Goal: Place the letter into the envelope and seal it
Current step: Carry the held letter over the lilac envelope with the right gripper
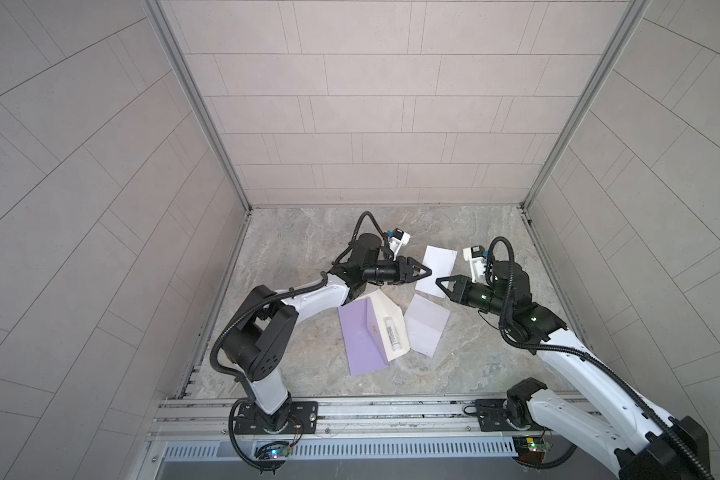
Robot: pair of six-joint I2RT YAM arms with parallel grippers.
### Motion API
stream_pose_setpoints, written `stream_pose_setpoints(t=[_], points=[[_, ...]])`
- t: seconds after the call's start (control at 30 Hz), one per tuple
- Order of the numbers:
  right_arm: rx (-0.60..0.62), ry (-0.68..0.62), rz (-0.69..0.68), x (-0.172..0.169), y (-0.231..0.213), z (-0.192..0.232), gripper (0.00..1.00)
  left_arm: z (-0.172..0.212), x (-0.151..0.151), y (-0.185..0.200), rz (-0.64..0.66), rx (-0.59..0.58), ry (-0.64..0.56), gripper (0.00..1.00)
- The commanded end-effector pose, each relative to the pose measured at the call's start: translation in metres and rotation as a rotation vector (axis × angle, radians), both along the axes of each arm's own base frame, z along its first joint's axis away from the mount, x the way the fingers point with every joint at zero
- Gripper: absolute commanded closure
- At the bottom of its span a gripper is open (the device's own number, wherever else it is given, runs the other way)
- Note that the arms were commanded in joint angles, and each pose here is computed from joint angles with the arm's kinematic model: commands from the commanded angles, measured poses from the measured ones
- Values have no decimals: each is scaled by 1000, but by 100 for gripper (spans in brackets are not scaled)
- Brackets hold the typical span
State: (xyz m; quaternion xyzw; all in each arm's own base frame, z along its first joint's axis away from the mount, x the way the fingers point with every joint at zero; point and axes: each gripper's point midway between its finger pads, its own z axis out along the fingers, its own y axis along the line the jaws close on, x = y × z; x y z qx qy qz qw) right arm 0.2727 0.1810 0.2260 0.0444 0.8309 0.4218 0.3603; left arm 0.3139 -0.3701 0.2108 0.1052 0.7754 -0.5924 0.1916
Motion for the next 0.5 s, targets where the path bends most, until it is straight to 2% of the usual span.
stream_pose_setpoints(t=[0.0, 0.07, 0.13, 0.2, 0.27, 0.33, 0.47], points=[[-92, 26, -13, -3, -1, -17, 100, 0, 32, 56, 247, 41, 35, 30], [-136, 27, 25, -10, 9, -25, 100, -15, 36, 93, 359, 113, 85, 22], [-170, 31, 78, -18, 22, -33, 100, -37, 30, 131, 457, 269, 125, 19], [-207, 36, 146, -28, 37, -42, 100, -60, 17, 169, 541, 481, 141, 17], [-258, 39, 202, -37, 49, -51, 100, -77, 4, 200, 613, 623, 184, 16], [-297, 38, 263, -44, 62, -58, 100, -93, -9, 219, 632, 679, 258, 16], [-363, 55, 401, -60, 92, -73, 100, -117, -34, 226, 531, 748, 328, 16]])
